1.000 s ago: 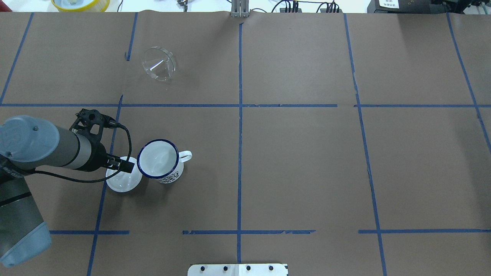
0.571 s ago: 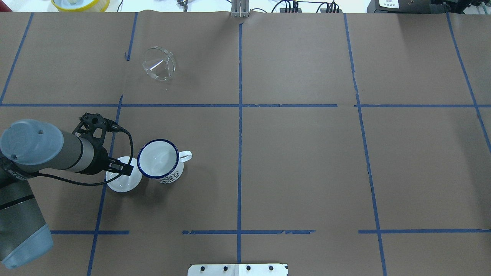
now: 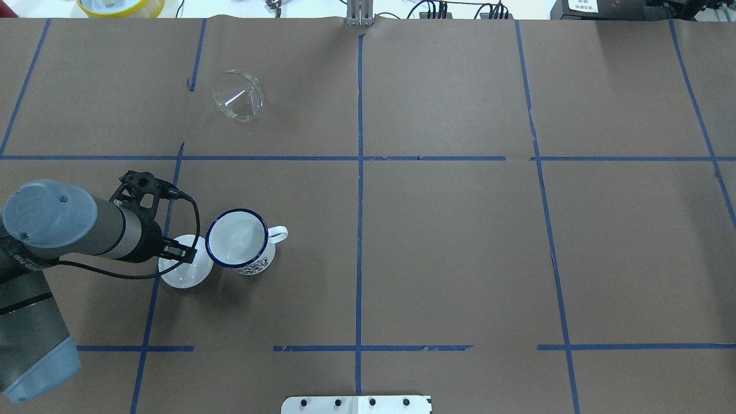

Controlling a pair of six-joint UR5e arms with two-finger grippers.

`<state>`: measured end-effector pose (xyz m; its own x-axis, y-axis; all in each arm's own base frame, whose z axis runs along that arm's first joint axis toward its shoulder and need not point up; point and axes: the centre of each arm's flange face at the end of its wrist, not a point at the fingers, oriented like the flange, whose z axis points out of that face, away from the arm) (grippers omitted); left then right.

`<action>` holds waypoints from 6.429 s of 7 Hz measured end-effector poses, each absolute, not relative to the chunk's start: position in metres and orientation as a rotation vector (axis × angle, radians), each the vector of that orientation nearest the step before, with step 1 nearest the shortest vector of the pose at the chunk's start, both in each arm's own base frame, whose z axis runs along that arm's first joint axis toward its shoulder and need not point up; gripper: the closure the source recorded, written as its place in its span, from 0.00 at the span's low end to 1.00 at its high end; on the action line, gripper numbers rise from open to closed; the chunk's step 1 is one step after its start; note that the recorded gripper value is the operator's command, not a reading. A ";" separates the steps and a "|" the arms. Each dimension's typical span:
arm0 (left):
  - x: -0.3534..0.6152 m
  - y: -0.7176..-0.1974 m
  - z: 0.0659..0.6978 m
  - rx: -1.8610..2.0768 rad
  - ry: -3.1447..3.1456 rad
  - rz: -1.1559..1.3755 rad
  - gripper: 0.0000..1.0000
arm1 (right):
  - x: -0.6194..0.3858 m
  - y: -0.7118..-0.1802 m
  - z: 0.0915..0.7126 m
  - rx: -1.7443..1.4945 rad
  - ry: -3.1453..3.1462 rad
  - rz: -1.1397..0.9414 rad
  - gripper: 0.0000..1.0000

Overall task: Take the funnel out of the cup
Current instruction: 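Lower the left gripper onto the white lid beside the mug, then grasp the white lid's knob with the left gripper, then lift the white lid and carry it over the mug with the left gripper, then lower the white lid onto the mug's rim with the left gripper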

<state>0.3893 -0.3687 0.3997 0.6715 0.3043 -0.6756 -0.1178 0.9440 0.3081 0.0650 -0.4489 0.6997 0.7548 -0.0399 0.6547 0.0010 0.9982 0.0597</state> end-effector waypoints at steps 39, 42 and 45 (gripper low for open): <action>0.408 -0.389 0.235 0.163 0.819 0.062 1.00 | 0.065 -0.449 0.700 0.057 -0.715 -0.022 0.00; 0.409 -0.385 0.243 0.153 0.810 0.069 1.00 | 0.065 -0.449 0.700 0.057 -0.715 -0.022 0.00; 0.414 -0.378 0.244 0.144 0.810 0.083 0.86 | 0.065 -0.449 0.700 0.057 -0.715 -0.022 0.00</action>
